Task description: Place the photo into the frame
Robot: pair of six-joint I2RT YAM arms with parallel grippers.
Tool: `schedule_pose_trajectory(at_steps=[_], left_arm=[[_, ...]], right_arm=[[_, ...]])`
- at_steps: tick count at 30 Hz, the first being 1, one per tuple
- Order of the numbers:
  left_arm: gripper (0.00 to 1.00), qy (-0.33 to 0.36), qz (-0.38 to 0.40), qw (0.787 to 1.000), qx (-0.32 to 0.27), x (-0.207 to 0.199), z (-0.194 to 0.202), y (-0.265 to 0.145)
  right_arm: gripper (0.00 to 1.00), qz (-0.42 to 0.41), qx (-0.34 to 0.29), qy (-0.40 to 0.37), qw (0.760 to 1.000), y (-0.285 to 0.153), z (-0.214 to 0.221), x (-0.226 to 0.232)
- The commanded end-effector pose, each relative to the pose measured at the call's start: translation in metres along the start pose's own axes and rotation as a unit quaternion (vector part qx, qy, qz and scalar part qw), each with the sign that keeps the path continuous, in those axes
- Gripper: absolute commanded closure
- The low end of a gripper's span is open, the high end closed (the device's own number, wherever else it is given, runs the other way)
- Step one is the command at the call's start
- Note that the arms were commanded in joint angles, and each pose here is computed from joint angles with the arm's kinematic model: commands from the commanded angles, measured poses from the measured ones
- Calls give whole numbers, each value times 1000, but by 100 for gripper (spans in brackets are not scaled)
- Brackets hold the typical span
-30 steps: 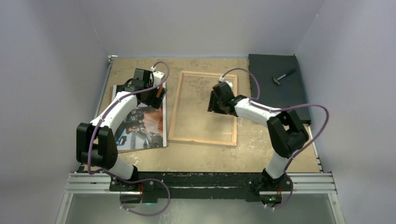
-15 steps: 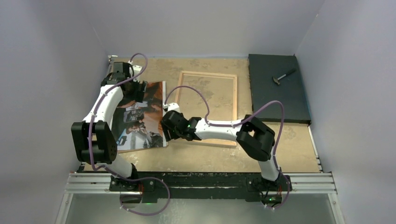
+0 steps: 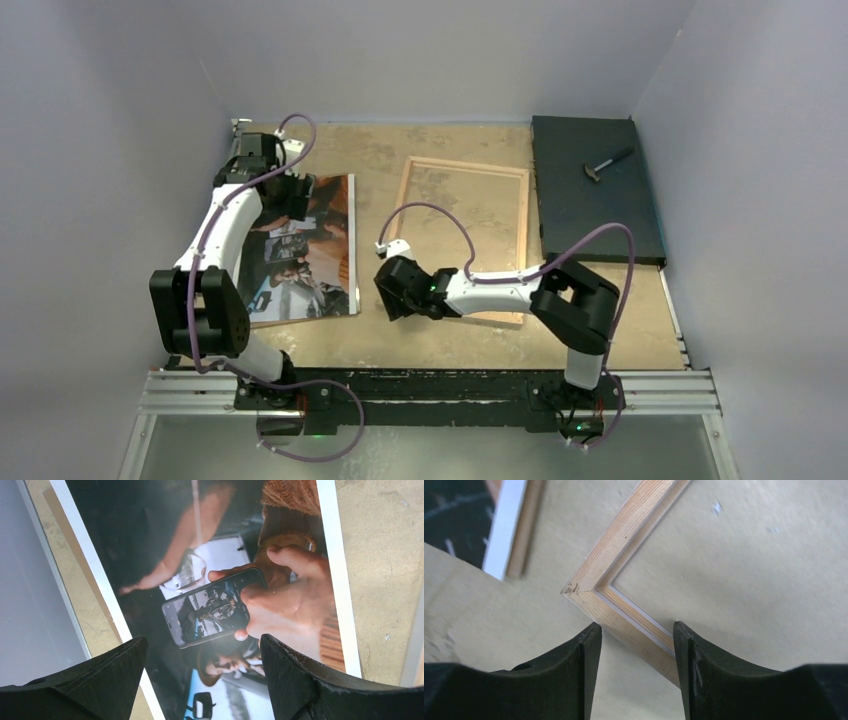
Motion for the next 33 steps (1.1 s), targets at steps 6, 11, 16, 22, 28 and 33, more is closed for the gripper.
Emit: schedule_pose_trajectory(at_steps=[6, 11, 16, 22, 28, 33], left_arm=[[19, 5, -11, 999, -34, 4, -9, -28], [19, 10, -13, 999, -38, 3, -6, -33], [19, 15, -14, 999, -41, 3, -6, -39], [16, 19, -17, 999, -43, 4, -6, -42], [16, 17, -30, 999, -33, 9, -1, -44], [15, 5, -39, 999, -27, 18, 5, -45]], right_arm=[[24, 18, 40, -68, 997, -42, 19, -36], [6, -4, -18, -16, 1000, -53, -39, -12], [6, 52, -56, 105, 992, -23, -99, -29], [9, 109, -92, 139, 980, 24, -138, -46], [15, 119, -85, 126, 981, 64, -151, -43], [24, 126, -84, 117, 981, 79, -149, -44]])
Point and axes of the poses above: each gripper's point midway between its finger pads, its own y axis out along the fingers, its own x axis along the line the jaws close on, z = x × y, the point moved 4 cm from there along -y, back along the fingers, and after that the axes turned 11 degrees about y, right-handed, at the moved point
